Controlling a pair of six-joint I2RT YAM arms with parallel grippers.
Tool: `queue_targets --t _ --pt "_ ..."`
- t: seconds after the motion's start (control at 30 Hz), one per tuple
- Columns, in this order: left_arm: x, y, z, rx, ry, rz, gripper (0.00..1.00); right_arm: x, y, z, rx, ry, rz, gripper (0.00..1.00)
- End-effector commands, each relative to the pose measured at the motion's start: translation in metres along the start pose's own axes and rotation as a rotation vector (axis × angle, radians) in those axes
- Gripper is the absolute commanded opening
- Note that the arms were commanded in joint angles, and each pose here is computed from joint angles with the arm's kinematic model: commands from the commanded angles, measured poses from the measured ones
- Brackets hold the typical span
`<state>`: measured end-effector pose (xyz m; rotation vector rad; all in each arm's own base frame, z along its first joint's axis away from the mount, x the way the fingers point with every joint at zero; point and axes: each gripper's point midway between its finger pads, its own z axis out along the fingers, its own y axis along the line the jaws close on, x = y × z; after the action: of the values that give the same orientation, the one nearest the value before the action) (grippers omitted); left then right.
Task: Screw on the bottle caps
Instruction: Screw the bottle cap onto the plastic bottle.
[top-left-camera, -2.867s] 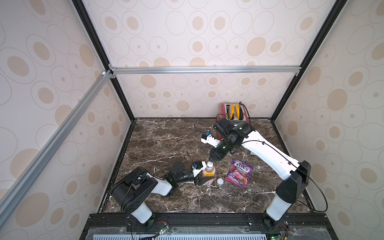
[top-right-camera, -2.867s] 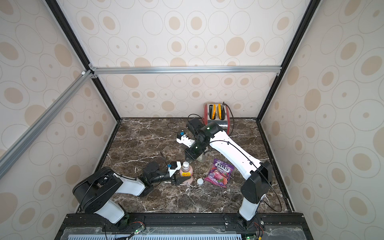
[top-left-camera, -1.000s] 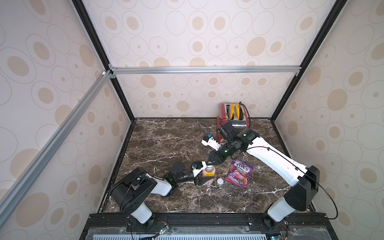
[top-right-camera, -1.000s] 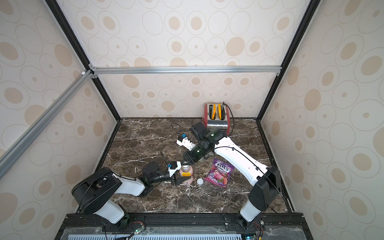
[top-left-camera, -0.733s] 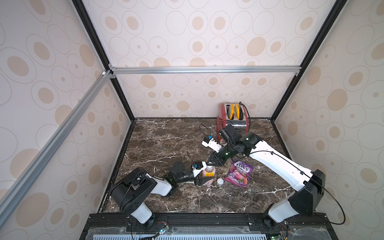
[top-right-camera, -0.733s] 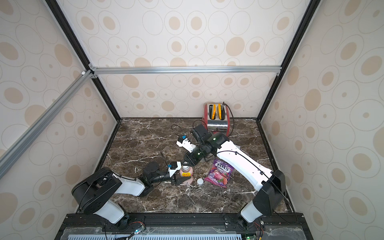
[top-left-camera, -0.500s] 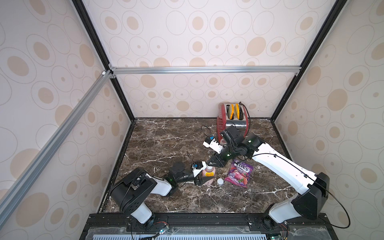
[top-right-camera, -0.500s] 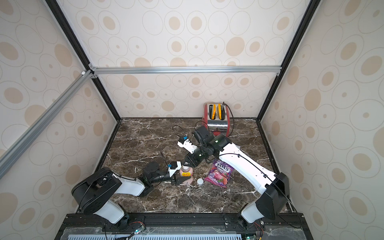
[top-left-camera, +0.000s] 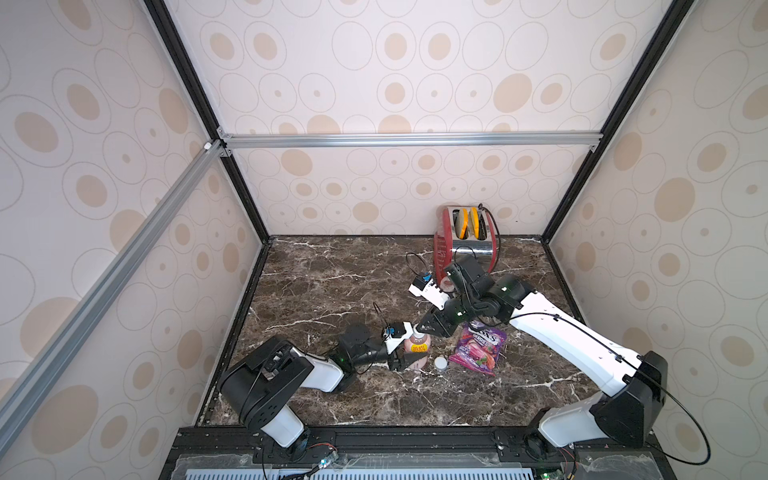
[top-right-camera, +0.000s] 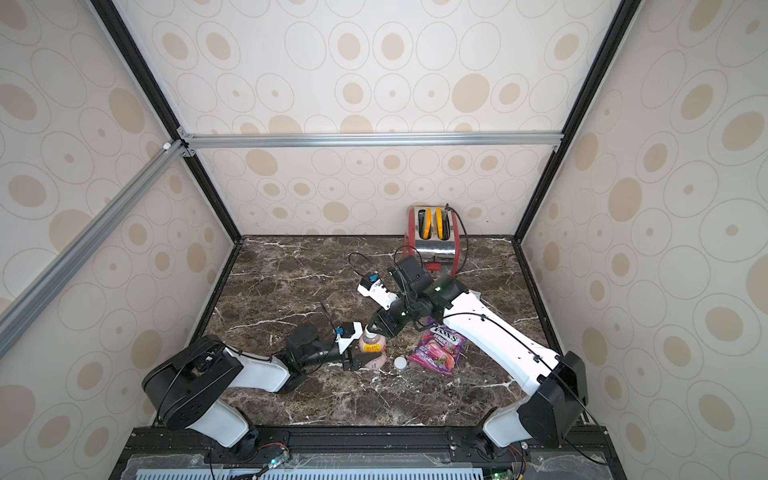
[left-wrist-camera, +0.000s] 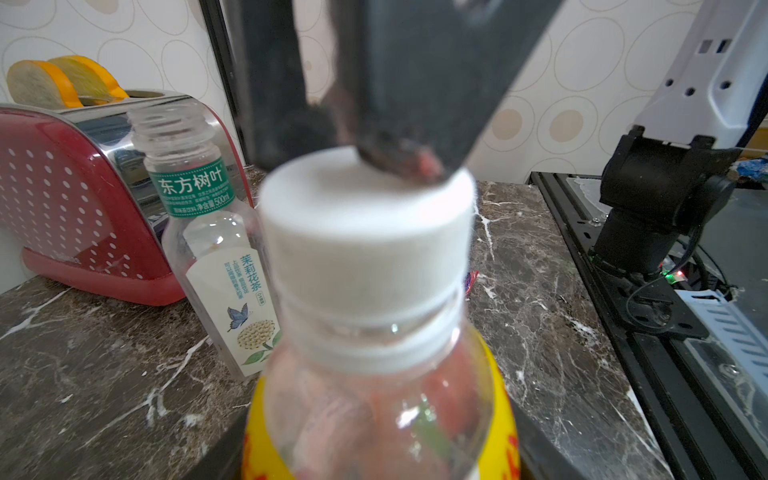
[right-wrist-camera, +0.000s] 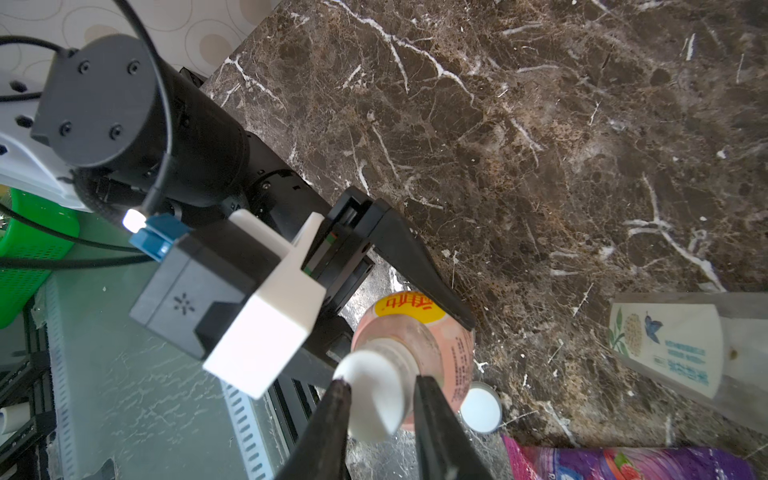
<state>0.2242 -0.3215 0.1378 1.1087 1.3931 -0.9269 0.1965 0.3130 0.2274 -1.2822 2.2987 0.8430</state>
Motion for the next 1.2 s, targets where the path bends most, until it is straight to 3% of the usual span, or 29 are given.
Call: queue_targets --t 0.0,0.3,0.57,0.83,1.17 --pt "0.001 -0.001 0.002 0.0 0.015 -0.015 0.7 -0.002 0.005 -0.004 -0.013 0.009 0.002 0.31" --pt "0.0 0.0 0.002 -0.002 0.014 -0.018 0.7 0.015 0.009 -0.008 -0.025 0.07 0.043 0.27" --pt "0.001 -0.002 0.002 0.009 0.015 -0.018 0.7 -0.016 0.003 -0.027 0.018 -0.019 0.009 0.29" --pt "0.0 -0.002 0.002 0.009 0.015 -0.015 0.7 -0.028 0.001 -0.008 -0.046 0.002 0.03 0.29" --pt "0.001 -0.002 0.002 0.006 0.018 -0.018 0.7 -0.012 0.004 0.002 -0.089 0.06 0.071 0.27"
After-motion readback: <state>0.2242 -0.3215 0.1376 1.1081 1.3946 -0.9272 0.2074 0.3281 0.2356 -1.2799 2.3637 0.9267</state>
